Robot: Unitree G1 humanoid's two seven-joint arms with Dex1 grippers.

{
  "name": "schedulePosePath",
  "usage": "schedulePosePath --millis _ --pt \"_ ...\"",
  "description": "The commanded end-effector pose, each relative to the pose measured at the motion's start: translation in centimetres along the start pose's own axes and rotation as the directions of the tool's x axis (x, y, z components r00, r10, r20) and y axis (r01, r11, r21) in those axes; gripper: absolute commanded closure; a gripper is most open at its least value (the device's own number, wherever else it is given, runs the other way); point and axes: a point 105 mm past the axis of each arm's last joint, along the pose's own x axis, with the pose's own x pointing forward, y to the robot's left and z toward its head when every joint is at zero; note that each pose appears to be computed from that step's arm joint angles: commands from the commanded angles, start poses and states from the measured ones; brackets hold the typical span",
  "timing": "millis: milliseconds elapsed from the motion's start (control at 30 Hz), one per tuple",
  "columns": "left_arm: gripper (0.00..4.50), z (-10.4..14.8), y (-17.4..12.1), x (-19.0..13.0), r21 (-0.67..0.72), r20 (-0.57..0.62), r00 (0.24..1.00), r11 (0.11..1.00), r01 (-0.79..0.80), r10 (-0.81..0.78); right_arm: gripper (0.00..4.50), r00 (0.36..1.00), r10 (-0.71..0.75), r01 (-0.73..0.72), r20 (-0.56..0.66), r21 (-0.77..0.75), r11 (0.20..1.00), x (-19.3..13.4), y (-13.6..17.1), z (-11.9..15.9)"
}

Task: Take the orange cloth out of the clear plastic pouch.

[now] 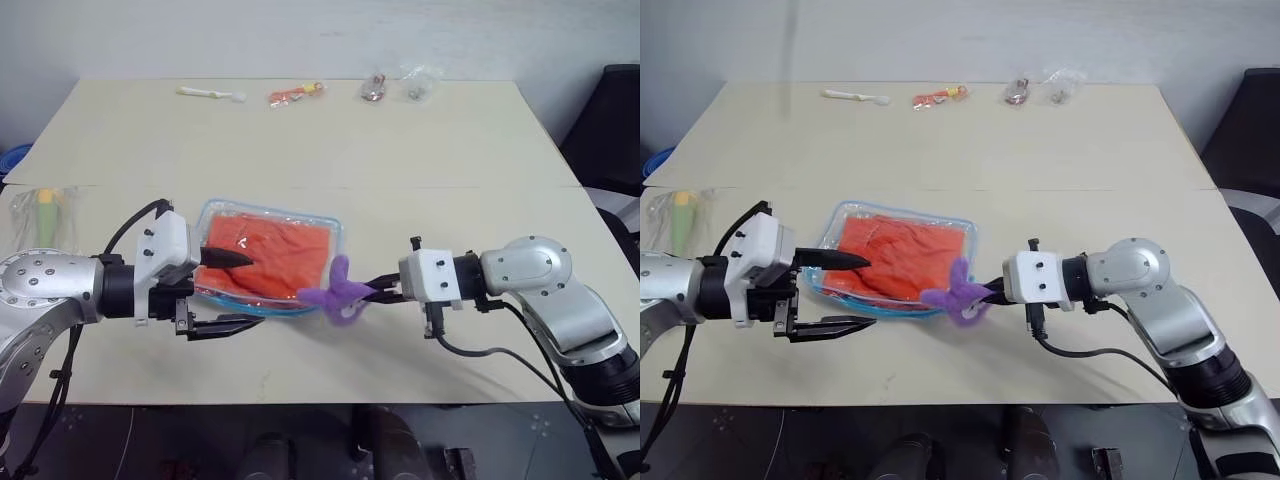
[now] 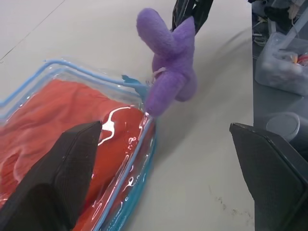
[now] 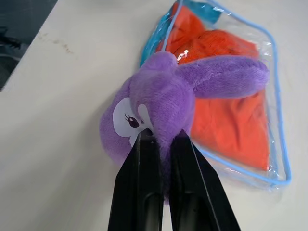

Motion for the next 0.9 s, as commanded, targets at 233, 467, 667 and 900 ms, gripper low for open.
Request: schedulePosePath --millis 233,467,667,900 --pt "0.0 0.7 0.0 0.2 0.049 0.019 1.0 0.999 -0.012 0.011 4.47 0.997 0.071 -0.083 0.044 0.491 0.867 2.0 3.3 -1.3" --pt "0.0 0.6 -0.1 0.4 0.049 0.017 1.0 0.999 -0.002 0.001 3.89 0.99 0.05 -0.131 0.135 0.703 0.699 3.4 4.2 -1.5" --pt "0.0 0.5 -0.2 0.7 0.052 0.012 1.0 0.999 0.015 -0.016 1.91 0.987 0.054 -0.148 0.149 0.737 0.66 3.7 4.6 -1.6" --pt "0.0 0.0 -0.8 1.3 -0.004 0.024 0.999 0.999 0.047 -0.047 0.44 0.999 0.046 -0.045 0.015 0.618 0.785 2.3 4.4 -2.7"
